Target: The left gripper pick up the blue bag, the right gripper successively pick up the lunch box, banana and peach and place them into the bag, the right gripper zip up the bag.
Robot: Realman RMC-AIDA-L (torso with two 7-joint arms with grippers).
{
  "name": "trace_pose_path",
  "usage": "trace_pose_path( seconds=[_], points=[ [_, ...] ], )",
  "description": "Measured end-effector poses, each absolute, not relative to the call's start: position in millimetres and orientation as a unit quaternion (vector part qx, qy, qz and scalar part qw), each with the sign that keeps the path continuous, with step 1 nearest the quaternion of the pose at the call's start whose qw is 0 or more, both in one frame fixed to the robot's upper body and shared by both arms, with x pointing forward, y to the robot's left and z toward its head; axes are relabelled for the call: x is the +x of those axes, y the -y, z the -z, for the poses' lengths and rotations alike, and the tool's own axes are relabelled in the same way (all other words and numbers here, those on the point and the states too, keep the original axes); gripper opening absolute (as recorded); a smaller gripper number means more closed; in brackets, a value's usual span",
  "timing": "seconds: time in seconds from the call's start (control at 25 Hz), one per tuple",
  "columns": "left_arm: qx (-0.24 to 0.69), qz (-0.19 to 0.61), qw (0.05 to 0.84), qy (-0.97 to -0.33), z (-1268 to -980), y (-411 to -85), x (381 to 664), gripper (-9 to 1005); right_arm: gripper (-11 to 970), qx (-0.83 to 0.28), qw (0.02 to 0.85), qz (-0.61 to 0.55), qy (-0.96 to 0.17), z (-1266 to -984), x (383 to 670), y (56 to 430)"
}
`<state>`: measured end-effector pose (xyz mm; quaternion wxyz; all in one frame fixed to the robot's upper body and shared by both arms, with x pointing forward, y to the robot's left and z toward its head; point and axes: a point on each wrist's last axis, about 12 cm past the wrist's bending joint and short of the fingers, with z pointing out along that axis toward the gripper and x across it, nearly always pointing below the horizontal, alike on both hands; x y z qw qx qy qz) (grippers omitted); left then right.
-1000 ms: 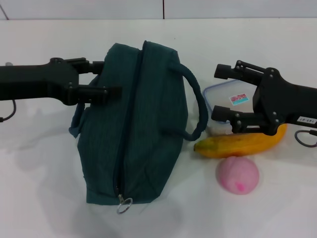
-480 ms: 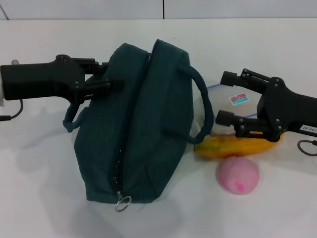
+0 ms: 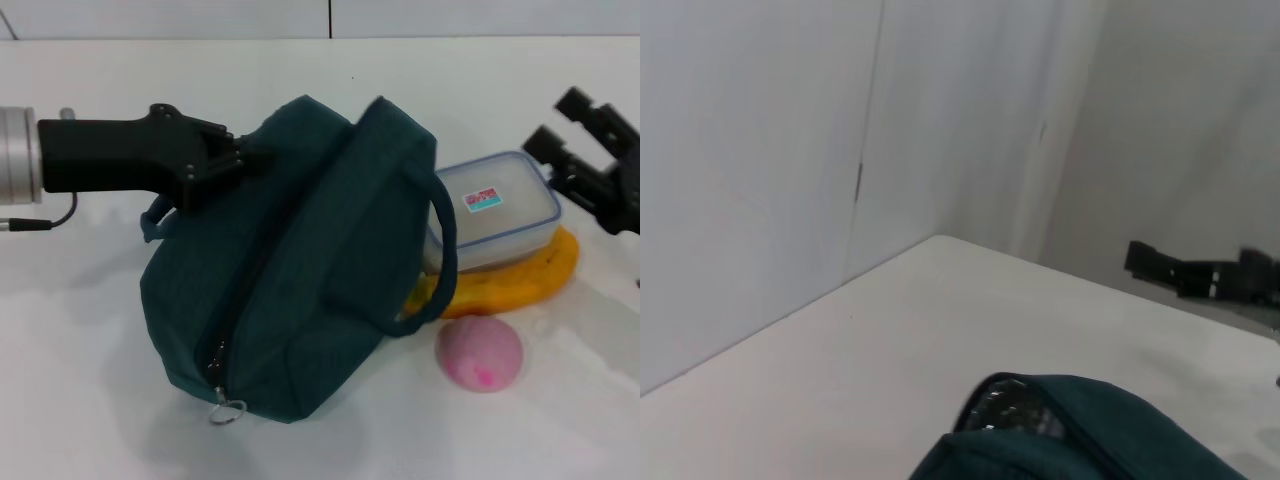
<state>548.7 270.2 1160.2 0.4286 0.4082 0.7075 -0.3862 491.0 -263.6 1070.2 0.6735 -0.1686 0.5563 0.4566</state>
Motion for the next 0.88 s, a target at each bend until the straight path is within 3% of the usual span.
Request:
trace_pose_path(
  seconds=[0.2,0.52,0.88],
  points=[
    [0.42,0.383,0.432,-0.7,-1163,-265,552,56,795,-0.043,0.648,-0.487,-0.584,-1060,489,281],
    [0.423,0.39,0.431,-0.695,-1164,-259,556,55,788,0.133,0.576,-0.497,-0.635,-1036,492,303],
    [0.425,0.394,0.431,-0.692,-1163,-257,557,55,780,0.212,0.518,-0.492,-0.667,-1019,493,308]
  ],
)
